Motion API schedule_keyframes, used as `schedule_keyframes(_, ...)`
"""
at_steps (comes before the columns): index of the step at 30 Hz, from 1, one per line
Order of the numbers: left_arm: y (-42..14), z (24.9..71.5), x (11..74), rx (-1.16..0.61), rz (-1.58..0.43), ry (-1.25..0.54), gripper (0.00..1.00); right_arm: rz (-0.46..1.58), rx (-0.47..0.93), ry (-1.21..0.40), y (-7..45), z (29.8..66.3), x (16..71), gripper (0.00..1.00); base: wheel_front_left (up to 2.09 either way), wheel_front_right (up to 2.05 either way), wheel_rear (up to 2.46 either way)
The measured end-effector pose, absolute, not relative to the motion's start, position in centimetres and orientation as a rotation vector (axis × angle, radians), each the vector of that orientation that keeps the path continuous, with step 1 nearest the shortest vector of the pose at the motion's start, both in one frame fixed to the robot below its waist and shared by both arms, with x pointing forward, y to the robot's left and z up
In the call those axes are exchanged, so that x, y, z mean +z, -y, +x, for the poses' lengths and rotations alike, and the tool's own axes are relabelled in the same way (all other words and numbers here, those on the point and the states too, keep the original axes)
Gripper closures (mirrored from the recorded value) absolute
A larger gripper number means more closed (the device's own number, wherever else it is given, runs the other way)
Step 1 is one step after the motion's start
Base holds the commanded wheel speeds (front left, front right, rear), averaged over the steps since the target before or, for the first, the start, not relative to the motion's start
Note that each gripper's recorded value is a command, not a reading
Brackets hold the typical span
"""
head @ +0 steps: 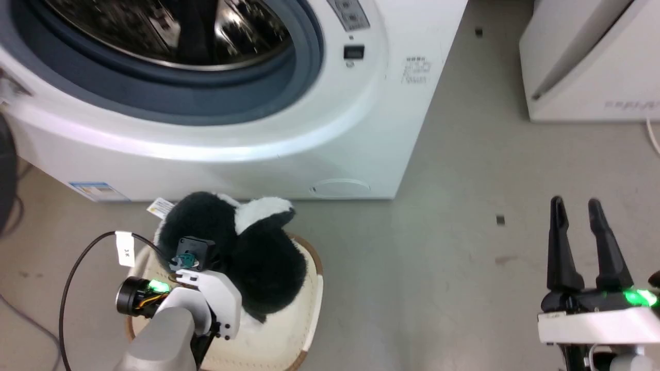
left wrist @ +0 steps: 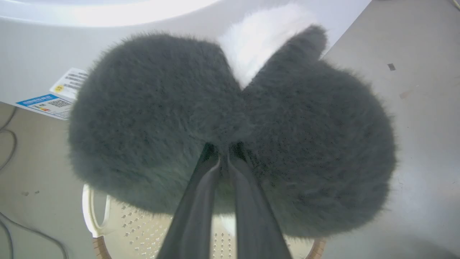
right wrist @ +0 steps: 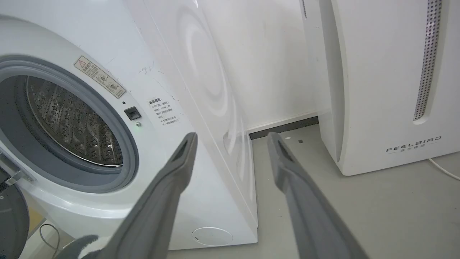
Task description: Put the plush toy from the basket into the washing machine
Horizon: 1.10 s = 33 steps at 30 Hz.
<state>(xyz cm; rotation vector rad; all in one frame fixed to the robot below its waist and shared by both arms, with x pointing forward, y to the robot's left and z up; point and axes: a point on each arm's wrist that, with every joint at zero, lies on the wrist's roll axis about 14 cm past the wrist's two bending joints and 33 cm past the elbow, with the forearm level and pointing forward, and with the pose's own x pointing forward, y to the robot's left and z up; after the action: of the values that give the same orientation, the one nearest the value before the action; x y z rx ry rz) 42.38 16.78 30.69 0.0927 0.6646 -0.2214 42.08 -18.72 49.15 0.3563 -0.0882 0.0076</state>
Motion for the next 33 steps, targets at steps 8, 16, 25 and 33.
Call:
schedule_keyframes(8,-16.7,43.3,36.8,-0.191,0.094,-0.447,1.00,0.358,0.029,0.135,18.3,40.0,51.4,0.00,0.00,0.00,0.00)
schedule_keyframes(16,-17.9,43.8,42.1,-0.139,0.109,-0.270,1.00,0.359,0.044,0.165,18.0,38.3,52.7,0.00,0.00,0.00,0.00)
schedule_keyframes(25,-18.1,46.4,45.9,-0.106,0.108,-0.138,1.00,0.360,0.046,0.161,17.9,38.3,52.6,0.00,0.00,0.00,0.00)
schedule_keyframes(33,-19.6,52.8,49.1,-0.064,0.135,-0.033,1.00,0.351,0.011,0.133,18.9,39.8,51.2,0.00,0.00,0.00,0.00)
